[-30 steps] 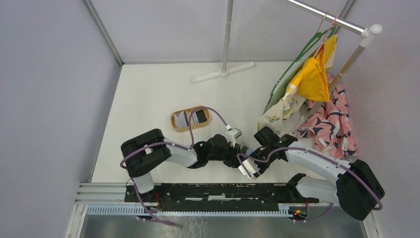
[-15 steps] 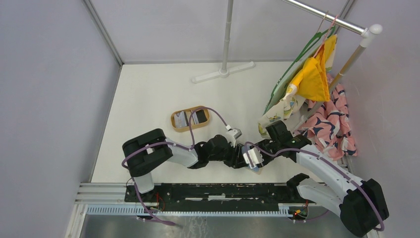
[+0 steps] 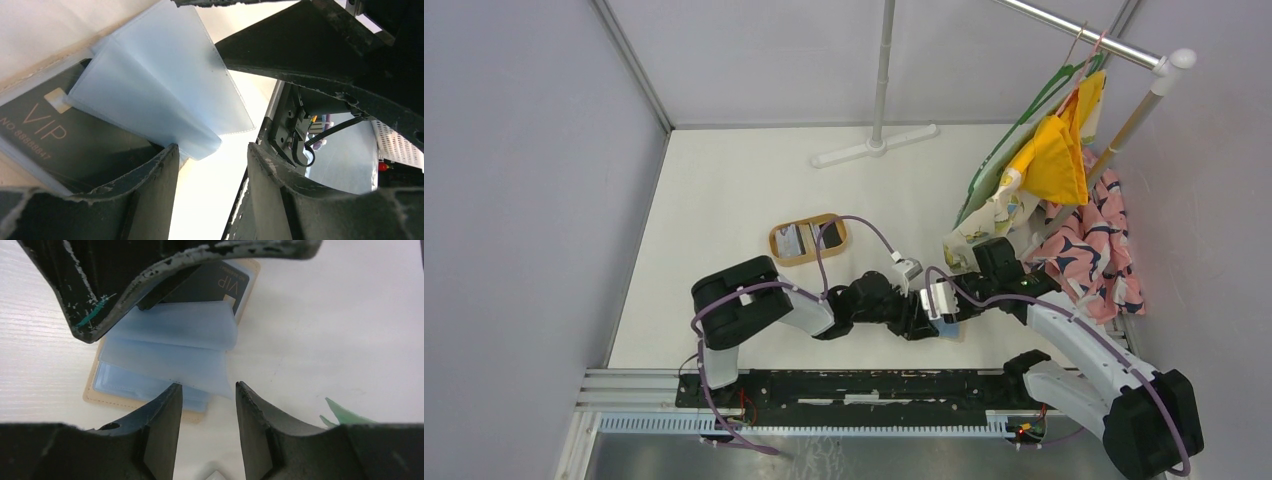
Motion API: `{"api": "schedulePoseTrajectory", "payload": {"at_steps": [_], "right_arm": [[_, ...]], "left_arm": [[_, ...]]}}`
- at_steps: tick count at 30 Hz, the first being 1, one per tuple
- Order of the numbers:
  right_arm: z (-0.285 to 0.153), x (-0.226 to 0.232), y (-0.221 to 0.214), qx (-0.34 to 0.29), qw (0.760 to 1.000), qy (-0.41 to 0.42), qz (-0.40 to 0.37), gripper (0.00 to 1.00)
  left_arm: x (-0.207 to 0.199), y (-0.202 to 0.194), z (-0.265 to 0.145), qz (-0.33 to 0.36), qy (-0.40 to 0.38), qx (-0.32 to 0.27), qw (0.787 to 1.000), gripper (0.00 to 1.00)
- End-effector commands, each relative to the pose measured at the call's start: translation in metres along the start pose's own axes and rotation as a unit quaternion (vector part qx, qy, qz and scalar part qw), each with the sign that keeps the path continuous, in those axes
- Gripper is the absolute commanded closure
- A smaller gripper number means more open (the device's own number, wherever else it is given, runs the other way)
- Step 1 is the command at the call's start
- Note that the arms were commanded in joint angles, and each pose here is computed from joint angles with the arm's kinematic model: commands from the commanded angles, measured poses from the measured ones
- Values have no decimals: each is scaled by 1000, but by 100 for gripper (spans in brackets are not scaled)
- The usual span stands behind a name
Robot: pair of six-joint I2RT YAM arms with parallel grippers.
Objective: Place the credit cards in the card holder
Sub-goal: Open the card holder at the center of the board.
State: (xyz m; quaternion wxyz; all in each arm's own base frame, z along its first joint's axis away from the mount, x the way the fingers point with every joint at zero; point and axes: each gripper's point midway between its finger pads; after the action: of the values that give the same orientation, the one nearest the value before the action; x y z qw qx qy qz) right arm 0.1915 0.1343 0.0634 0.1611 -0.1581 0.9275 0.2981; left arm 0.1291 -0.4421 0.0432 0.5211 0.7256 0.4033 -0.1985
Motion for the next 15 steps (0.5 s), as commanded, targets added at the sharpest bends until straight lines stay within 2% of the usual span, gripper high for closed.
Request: {"api": "schedulePoseTrajectory", "payload": {"at_steps": [1,15], "right_arm": [[-10,-17,11,-22,999,-29,5,51],[-21,-27,12,-29,998,-55,27,50]], "left_arm": [[-27,16,6,2,-61,-30,998,40],[-32,34,10,11,-82,-80,993,34]]}}
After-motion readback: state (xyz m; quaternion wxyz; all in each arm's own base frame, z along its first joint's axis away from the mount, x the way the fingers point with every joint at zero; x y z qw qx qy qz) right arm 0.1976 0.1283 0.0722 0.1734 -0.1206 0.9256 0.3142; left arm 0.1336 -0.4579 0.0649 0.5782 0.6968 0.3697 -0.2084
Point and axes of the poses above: each gripper's point midway between its finger pads, its own z axis out along the fingers, its own x axis along the line the jaws close on, y = z × x, and after that the axes turned 2 degrees about -z, right-handed
